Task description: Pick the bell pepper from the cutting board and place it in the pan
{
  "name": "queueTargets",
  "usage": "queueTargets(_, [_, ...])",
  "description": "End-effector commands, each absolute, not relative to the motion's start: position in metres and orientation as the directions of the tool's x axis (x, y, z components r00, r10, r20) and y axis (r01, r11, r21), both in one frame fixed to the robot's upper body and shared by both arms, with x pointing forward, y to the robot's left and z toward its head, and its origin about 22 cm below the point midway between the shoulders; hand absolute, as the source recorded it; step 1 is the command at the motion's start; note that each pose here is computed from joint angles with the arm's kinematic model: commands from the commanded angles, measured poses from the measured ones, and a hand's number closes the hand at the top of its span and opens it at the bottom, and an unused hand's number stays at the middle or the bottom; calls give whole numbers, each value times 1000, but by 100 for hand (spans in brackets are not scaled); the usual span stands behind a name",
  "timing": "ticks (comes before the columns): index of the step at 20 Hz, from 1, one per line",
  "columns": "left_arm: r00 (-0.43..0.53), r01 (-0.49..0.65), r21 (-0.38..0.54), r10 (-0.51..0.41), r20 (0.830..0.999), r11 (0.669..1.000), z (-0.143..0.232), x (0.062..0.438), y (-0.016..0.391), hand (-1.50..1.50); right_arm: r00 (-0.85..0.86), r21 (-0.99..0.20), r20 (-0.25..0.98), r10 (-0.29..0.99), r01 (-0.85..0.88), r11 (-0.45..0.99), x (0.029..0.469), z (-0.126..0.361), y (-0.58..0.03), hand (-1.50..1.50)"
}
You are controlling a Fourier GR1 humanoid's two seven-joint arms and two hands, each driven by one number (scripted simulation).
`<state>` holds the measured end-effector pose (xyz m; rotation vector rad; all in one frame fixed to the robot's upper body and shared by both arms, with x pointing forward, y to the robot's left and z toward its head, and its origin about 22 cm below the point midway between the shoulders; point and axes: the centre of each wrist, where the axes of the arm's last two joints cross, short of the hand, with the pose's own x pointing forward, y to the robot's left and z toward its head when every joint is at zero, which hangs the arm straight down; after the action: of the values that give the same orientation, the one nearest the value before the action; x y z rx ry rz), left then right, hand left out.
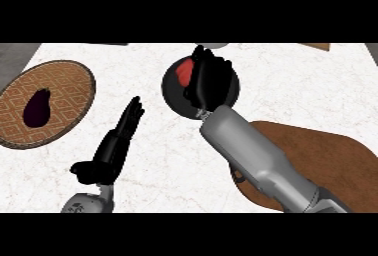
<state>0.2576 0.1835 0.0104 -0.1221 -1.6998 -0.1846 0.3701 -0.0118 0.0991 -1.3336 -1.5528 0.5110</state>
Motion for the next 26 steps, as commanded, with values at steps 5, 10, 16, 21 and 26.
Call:
queueTargets(5, [-152, 184, 54, -26, 988, 982, 19, 257, 194, 0, 151, -678, 570, 808, 642, 358, 403, 82, -37, 150])
queueTargets(10, [-147, 182, 58, -31, 989, 982, 17, 251, 188, 0, 172, -683, 567, 805, 645, 343, 427, 83, -62, 150])
queueTargets(16, [-176, 207, 52, -15, 984, 977, 23, 256, 186, 0, 400, -873, 487, 776, 248, 420, 427, 61, -77, -150])
queueTargets(21, [-176, 223, 51, -11, 984, 973, 19, 265, 183, 0, 317, -778, 626, 713, 194, 597, 429, 62, -83, -150])
queueTargets(26, [-170, 202, 50, -15, 985, 978, 25, 261, 179, 0, 186, -667, 735, 652, 372, 646, 433, 68, -91, -150])
